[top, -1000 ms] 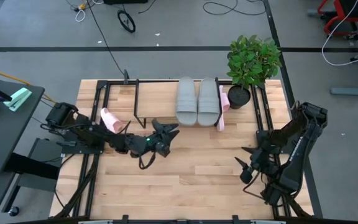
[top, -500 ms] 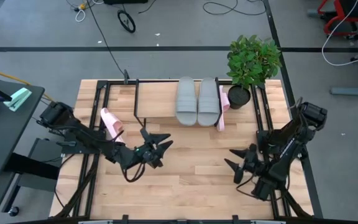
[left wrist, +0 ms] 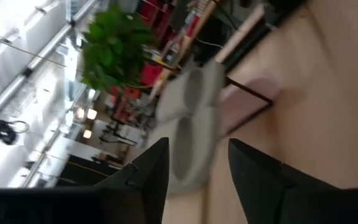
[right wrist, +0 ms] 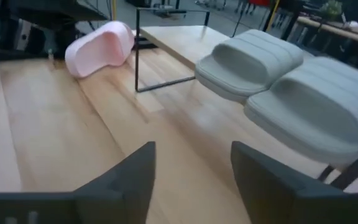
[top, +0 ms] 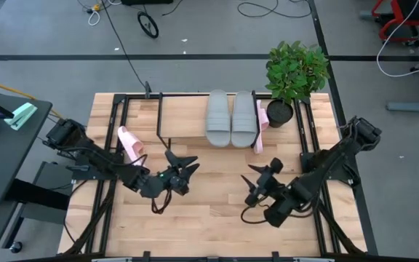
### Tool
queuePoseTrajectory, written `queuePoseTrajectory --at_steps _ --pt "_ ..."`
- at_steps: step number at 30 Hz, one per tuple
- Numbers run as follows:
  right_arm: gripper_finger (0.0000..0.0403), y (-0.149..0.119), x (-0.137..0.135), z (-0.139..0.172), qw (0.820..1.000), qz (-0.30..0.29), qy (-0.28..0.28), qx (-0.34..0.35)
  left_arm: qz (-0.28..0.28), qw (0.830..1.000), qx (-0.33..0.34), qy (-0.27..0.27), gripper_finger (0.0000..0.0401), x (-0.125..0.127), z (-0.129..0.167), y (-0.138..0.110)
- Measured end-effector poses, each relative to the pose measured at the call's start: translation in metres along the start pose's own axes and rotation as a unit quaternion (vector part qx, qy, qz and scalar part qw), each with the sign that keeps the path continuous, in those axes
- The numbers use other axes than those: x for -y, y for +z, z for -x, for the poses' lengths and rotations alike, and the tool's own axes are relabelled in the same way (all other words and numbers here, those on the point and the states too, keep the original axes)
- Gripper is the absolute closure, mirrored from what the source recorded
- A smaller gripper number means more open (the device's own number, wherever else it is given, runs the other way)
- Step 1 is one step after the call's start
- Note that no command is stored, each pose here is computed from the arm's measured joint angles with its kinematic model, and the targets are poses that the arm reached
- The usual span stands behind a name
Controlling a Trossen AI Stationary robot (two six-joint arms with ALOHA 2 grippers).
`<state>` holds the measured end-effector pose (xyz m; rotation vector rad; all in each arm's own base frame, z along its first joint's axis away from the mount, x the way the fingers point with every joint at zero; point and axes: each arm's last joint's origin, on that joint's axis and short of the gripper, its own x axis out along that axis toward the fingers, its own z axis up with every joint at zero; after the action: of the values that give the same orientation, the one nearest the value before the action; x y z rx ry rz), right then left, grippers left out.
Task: Pick and place slides into the shelf
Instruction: Put the right pink slide onto the shelf
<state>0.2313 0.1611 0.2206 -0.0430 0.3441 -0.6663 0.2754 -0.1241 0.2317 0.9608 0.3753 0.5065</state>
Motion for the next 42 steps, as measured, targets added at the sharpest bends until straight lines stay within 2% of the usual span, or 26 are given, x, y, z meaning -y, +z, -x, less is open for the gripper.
queuePoseTrajectory --at_steps 3,7,11,14,16,21,24,29,33,36,42 --pt "0.0233 -0.002 0.004 -0.001 1.0 0.018 -0.009 -0.008 0.006 1.0 -0.016 -0.025 0.0238 0.006 0.003 -0.007" --pt "0.0302 -0.012 0.019 0.002 0.999 0.001 -0.037 -0.031 0.037 0.996 -0.03 -0.07 0.025 0.003 0.009 -0.016" --pt "0.0365 -0.017 0.033 0.005 0.996 -0.027 -0.068 -0.049 0.057 0.993 -0.054 -0.092 0.0264 -0.005 0.016 -0.026" --pt "0.0394 -0.019 0.037 0.005 0.994 -0.042 -0.079 -0.062 0.072 0.99 -0.068 -0.097 0.0273 -0.01 0.02 -0.031" --pt "0.0397 -0.023 0.04 0.005 0.993 -0.054 -0.085 -0.066 0.073 0.989 -0.076 -0.101 0.0277 -0.011 0.021 -0.034" --pt "0.0376 -0.045 0.054 0.0 0.981 -0.111 -0.118 -0.106 0.071 0.988 -0.085 -0.104 0.0284 -0.009 0.022 -0.036" --pt "0.0364 -0.067 0.064 -0.003 0.97 -0.172 -0.137 -0.106 0.07 0.988 -0.086 -0.104 0.0283 -0.009 0.022 -0.037" --pt "0.0329 -0.096 0.073 -0.009 0.957 -0.239 -0.133 -0.099 0.07 0.988 -0.086 -0.104 0.0278 -0.009 0.022 -0.037" --pt "0.0277 -0.11 0.072 -0.014 0.958 -0.25 -0.104 -0.096 0.07 0.988 -0.086 -0.104 0.0281 -0.009 0.022 -0.037" --pt "0.0227 -0.114 0.071 -0.016 0.961 -0.253 -0.088 -0.064 0.07 0.988 -0.086 -0.104 0.0286 -0.009 0.022 -0.037" --pt "0.0132 -0.116 0.08 -0.025 0.959 -0.257 -0.113 -0.04 0.07 0.988 -0.086 -0.104 0.0287 -0.009 0.022 -0.037"
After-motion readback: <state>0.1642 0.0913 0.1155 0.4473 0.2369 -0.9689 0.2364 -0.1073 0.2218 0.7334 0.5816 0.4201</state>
